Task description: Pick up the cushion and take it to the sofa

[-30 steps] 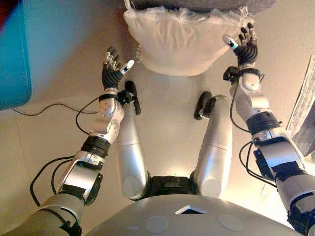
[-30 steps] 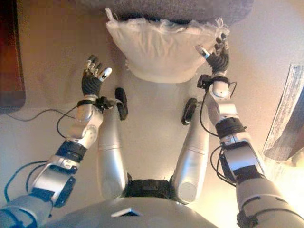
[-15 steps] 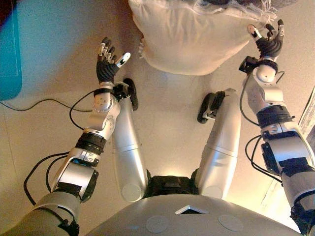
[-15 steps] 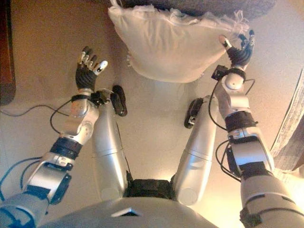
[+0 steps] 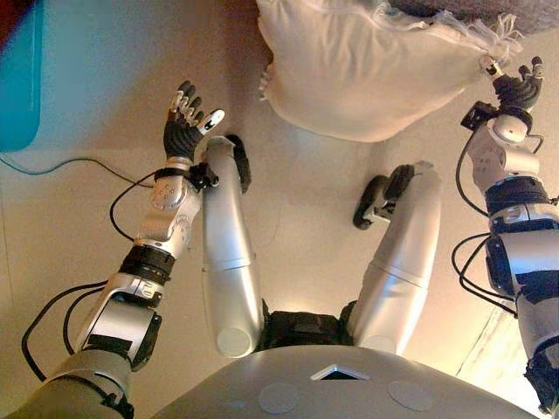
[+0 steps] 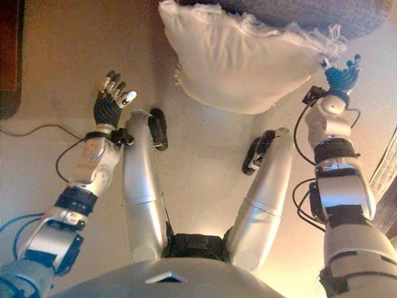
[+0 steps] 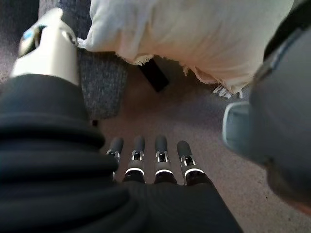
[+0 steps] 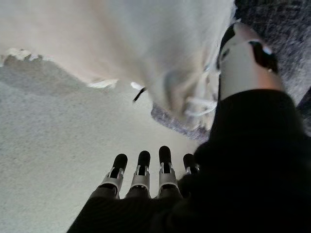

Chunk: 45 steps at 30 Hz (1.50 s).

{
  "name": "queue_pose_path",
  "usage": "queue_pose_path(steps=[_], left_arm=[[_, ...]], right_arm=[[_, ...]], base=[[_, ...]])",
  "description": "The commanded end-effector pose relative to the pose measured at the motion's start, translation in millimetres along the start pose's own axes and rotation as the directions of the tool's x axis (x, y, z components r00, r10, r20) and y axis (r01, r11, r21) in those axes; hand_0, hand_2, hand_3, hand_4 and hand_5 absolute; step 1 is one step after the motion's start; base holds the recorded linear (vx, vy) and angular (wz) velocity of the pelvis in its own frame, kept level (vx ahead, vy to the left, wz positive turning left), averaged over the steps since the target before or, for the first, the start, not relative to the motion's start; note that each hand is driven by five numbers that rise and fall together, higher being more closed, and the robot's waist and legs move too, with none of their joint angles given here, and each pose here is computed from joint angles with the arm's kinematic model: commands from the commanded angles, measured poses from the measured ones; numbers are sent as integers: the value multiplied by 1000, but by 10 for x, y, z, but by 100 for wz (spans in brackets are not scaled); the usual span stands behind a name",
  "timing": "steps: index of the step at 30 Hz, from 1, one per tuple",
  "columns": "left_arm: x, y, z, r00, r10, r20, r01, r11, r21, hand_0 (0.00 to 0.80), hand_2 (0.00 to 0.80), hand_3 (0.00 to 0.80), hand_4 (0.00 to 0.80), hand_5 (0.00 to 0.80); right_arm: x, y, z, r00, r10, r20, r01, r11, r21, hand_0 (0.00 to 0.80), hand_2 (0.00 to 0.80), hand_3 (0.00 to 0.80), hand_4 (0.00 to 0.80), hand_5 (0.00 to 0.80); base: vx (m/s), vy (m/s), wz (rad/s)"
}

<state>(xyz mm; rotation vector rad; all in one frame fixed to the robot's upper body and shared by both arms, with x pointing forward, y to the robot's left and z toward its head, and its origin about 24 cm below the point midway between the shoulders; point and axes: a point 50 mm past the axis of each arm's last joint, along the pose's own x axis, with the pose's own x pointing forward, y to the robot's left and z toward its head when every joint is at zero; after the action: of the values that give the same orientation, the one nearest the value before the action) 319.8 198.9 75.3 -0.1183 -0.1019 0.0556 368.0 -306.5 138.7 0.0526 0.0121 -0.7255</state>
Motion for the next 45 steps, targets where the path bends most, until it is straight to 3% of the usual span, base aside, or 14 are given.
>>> queue_pose_path(steps=[1, 14, 24, 25, 26, 27, 30, 36, 45], left_arm=[[-21, -114, 160, 993, -68, 95, 73, 996, -46, 0, 0, 0, 0, 0], [-52, -141, 313, 977, -164, 136, 176, 980, -88, 0, 0, 0, 0, 0], [-68, -184, 399, 964, -206, 165, 229, 964, -132, 0, 0, 0, 0, 0], [-70, -189, 405, 963, -210, 168, 234, 963, -135, 0, 0, 0, 0, 0], [-70, -193, 410, 962, -212, 170, 236, 962, -136, 0, 0, 0, 0, 0], [-72, -196, 416, 962, -214, 171, 238, 962, -136, 0, 0, 0, 0, 0], [-83, -204, 421, 960, -219, 172, 244, 960, -136, 0, 0, 0, 0, 0], [-99, -180, 391, 965, -212, 155, 235, 961, -149, 0, 0, 0, 0, 0], [-123, -54, 270, 982, -152, 116, 176, 955, -237, 0, 0, 0, 0, 0]], right_arm=[[111, -277, 117, 993, -120, 20, 119, 993, 10, 0, 0, 0, 0, 0], [70, -37, -53, 952, 285, -112, -289, 957, -21, 0, 0, 0, 0, 0], [66, -40, -223, 905, 333, -266, -398, 883, -249, 0, 0, 0, 0, 0], [72, -48, -215, 907, 329, -264, -399, 871, -287, 75, 75, 75, 75, 75], [76, -52, -207, 910, 320, -265, -394, 867, -304, 467, 467, 467, 467, 467], [78, -59, -212, 909, 312, -275, -392, 864, -316, 800, 800, 800, 800, 800], [97, -108, -193, 925, 269, -268, -359, 849, -388, 800, 800, 800, 800, 800], [119, -174, -167, 949, 211, -232, -285, 889, -359, 800, 800, 800, 800, 800], [67, 5, 207, 962, 273, 11, -260, 929, -264, 800, 800, 800, 800, 800]], base=[[22, -14, 9], [6, -12, 9], [1, -7, 11], [0, 0, 0], [0, 0, 0], [0, 0, 0], [0, 4, 3], [4, 13, 1], [-4, 43, -3]])
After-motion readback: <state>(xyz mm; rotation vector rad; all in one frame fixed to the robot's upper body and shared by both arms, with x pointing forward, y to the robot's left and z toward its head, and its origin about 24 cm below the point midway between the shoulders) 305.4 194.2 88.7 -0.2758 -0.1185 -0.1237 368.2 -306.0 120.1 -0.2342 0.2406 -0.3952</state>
